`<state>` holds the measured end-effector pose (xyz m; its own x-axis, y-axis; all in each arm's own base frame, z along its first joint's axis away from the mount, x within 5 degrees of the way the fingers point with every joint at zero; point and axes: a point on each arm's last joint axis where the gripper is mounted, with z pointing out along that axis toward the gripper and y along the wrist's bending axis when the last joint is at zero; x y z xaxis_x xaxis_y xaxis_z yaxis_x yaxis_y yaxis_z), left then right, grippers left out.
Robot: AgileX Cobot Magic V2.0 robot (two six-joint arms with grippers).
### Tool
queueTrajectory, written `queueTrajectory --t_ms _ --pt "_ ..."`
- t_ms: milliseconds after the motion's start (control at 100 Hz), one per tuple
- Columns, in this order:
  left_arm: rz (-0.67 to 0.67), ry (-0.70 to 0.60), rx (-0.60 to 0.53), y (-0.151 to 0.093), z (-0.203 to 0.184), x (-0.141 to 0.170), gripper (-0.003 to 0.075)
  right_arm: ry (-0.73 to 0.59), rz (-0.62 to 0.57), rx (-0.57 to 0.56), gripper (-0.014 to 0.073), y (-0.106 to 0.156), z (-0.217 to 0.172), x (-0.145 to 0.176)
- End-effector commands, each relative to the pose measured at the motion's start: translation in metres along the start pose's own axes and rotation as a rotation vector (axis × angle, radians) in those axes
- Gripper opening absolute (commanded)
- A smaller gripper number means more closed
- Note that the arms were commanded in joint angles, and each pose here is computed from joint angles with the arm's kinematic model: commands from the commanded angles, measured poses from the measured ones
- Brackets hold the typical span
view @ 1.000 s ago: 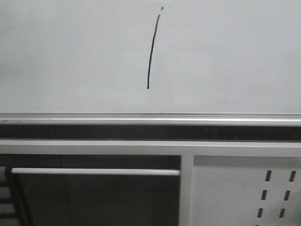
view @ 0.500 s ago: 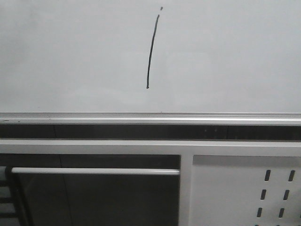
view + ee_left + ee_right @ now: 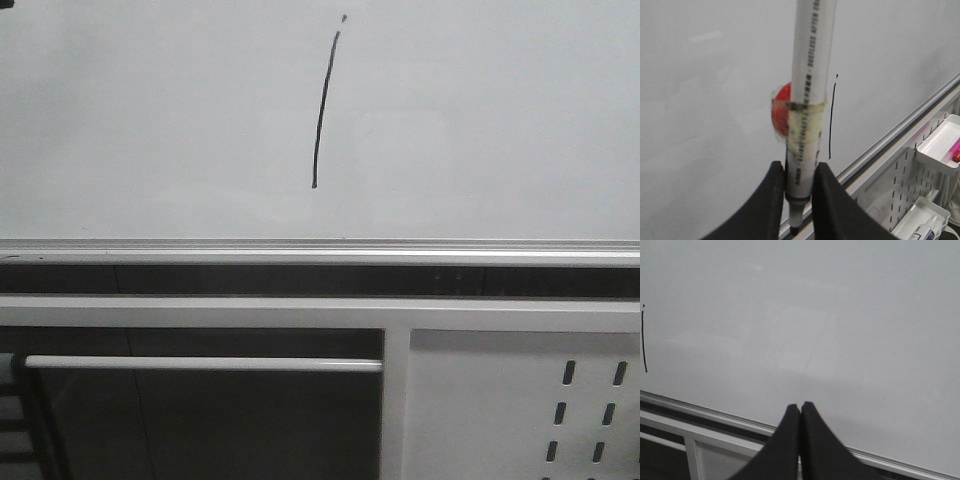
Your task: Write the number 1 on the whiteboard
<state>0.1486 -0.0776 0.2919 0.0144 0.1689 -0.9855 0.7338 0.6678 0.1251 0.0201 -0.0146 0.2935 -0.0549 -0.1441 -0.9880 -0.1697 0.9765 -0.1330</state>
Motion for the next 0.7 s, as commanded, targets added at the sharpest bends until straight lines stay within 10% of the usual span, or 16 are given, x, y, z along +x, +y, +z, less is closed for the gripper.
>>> queueTrajectory --t_ms 0,690 --pt "-0.038 -0.087 0.039 -0.003 0.0 -0.012 -0.0018 -0.108 -0.014 0.008 -0.005 -0.002 -0.006 -0.013" --pt "-0.074 0.006 -0.181 -0.02 -0.051 -0.021 -0.0018 -0.108 -0.014 0.008 -0.005 -0.002 -0.006 -0.013"
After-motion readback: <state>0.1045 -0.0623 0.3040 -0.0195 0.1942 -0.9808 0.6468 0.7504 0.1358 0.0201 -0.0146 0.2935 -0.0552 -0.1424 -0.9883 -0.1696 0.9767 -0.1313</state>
